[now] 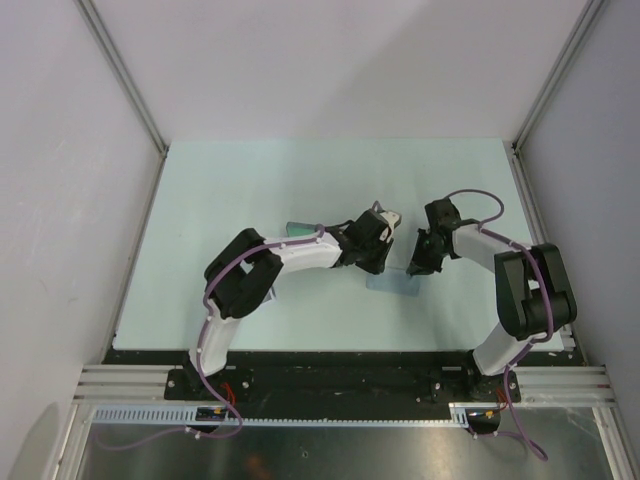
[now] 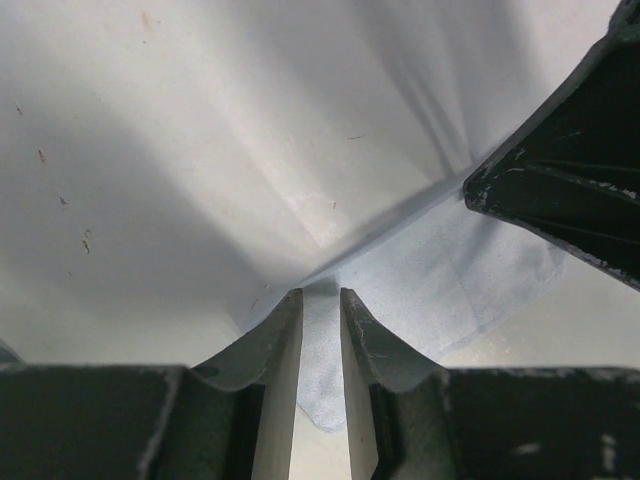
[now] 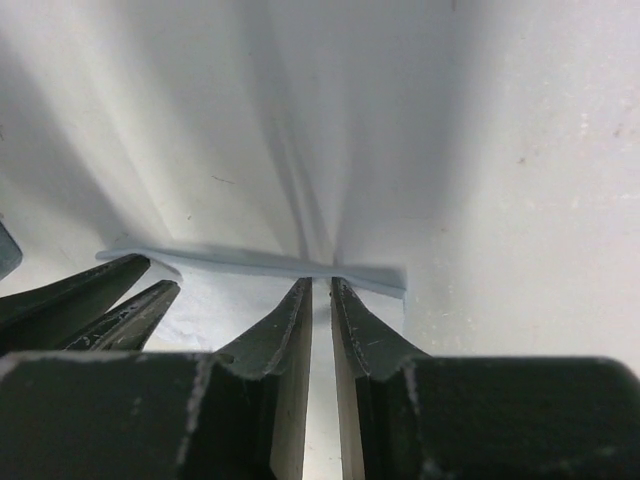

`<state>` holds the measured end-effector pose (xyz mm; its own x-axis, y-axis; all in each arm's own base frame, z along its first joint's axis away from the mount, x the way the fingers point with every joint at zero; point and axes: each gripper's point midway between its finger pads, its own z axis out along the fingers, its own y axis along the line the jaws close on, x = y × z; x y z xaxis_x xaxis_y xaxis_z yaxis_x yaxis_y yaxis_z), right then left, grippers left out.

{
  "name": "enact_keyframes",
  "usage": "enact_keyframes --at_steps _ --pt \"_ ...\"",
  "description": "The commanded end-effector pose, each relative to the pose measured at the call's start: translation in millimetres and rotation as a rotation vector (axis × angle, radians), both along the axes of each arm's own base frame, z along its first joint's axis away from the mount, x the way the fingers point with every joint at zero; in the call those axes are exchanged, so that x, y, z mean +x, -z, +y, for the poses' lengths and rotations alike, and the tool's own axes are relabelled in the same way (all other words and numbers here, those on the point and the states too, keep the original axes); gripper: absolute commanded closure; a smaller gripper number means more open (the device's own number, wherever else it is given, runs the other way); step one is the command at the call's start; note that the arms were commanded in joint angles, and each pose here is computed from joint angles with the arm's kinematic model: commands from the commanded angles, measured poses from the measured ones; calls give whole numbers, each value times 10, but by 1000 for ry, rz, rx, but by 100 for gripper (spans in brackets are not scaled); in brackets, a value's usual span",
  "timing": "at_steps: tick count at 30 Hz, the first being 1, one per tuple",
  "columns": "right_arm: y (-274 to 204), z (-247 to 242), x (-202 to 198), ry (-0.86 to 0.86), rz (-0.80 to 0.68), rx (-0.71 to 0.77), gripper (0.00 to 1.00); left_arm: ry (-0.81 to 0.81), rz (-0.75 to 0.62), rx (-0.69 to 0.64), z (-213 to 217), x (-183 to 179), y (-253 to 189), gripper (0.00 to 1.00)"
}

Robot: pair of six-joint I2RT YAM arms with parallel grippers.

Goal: Organize the sunglasses
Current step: Smooth out the folded cleaning cloth at the center of the board.

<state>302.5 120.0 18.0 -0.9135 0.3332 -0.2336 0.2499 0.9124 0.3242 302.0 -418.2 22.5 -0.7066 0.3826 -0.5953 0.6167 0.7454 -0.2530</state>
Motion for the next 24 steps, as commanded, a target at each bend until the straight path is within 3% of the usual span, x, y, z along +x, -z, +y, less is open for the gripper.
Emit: enact_keyframes --at_steps 1,11,16,20,24 --pt "-1 -275 -59 18 11 -128 81 -55 -17 12 119 58 -46 73" --pt "-140 -358 -36 35 -29 -147 81 -54 -25 7 135 58 -105 73" --pt "-393 -297 46 28 -119 -102 79 -40 -47 -32 47 102 -287 69" --pt "-584 -244 86 25 -182 -67 75 -37 -81 -73 -28 162 -518 60" --pt "-570 -289 12 45 -154 -85 73 -61 -117 -114 -56 219 -777 49"
